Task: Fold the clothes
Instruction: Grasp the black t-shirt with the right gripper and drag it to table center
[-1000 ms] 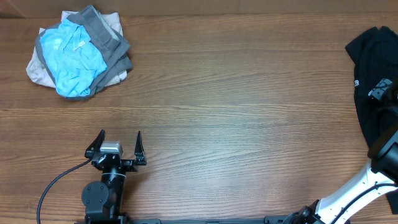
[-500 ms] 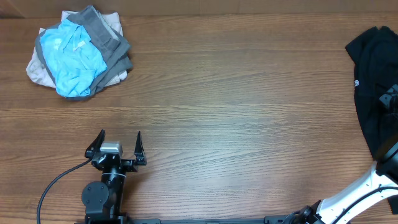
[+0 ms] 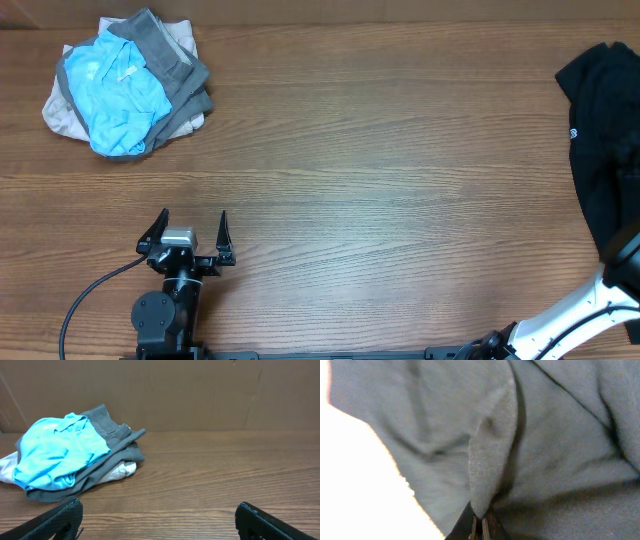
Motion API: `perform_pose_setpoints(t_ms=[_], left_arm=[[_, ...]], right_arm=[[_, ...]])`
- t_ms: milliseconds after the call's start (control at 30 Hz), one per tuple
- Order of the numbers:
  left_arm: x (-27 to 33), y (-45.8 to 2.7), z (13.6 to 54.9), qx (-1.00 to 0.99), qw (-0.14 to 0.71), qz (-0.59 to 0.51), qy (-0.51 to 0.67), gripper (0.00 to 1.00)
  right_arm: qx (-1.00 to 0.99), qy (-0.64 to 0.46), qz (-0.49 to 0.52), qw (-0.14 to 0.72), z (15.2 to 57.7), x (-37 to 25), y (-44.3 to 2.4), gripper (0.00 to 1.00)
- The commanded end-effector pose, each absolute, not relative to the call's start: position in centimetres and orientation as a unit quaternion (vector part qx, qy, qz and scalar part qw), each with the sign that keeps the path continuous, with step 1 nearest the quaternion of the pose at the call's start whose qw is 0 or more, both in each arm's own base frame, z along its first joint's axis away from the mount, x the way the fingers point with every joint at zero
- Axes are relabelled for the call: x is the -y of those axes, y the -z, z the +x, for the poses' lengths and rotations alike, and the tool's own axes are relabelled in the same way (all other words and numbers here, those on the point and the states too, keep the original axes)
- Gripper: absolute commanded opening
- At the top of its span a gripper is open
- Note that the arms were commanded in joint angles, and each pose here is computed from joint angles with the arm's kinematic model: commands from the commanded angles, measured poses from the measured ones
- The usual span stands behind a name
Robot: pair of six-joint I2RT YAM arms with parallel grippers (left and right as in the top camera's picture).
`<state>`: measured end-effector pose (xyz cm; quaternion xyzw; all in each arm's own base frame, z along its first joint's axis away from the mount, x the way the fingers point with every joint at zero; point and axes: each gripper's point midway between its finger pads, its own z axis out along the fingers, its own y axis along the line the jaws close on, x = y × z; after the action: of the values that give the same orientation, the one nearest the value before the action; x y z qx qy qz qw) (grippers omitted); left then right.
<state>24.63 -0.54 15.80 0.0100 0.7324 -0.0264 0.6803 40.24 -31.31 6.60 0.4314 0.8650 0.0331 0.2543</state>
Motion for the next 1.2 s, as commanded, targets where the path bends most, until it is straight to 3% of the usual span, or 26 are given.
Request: perform_pose_setpoints(t_ms=[0,300,533,733,1000,1100,1167], left_arm=[[0.4,-15.8,24.6,-0.730,0.683,0.016,0.016,1.00],[0.4,-15.8,24.6,-0.730,0.683,0.016,0.016,1.00],[0.4,-15.8,24.6,-0.730,0.683,0.016,0.016,1.00],[0.4,-15.8,24.6,-0.730,0.683,0.016,0.016,1.00],[0.4,-15.8,24.6,-0.730,0.683,0.016,0.016,1.00],[0.4,-15.8,24.6,-0.730,0.683,0.016,0.016,1.00],[0.4,-15.8,24.6,-0.730,0.683,0.016,0.016,1.00]], right_arm=[[-0.832,-0.115,0.410,0.356,43.3,28.7,-16.1,0.04],[-0.819,-0.149,0.352,0.428,44.4,21.6,-26.2,0.04],[-0.834,-0.230,0.225,0.448,46.5,7.9,-31.7,0.04],[-0.867,-0.300,0.086,0.389,47.2,-8.1,-30.2,0.04],[-0.900,-0.315,-0.055,0.297,43.4,-25.5,-24.1,0.04],[-0.904,-0.312,-0.095,0.277,41.6,-29.7,-22.1,0.18],[-0.905,-0.306,-0.114,0.274,40.6,-31.2,-21.7,0.18]])
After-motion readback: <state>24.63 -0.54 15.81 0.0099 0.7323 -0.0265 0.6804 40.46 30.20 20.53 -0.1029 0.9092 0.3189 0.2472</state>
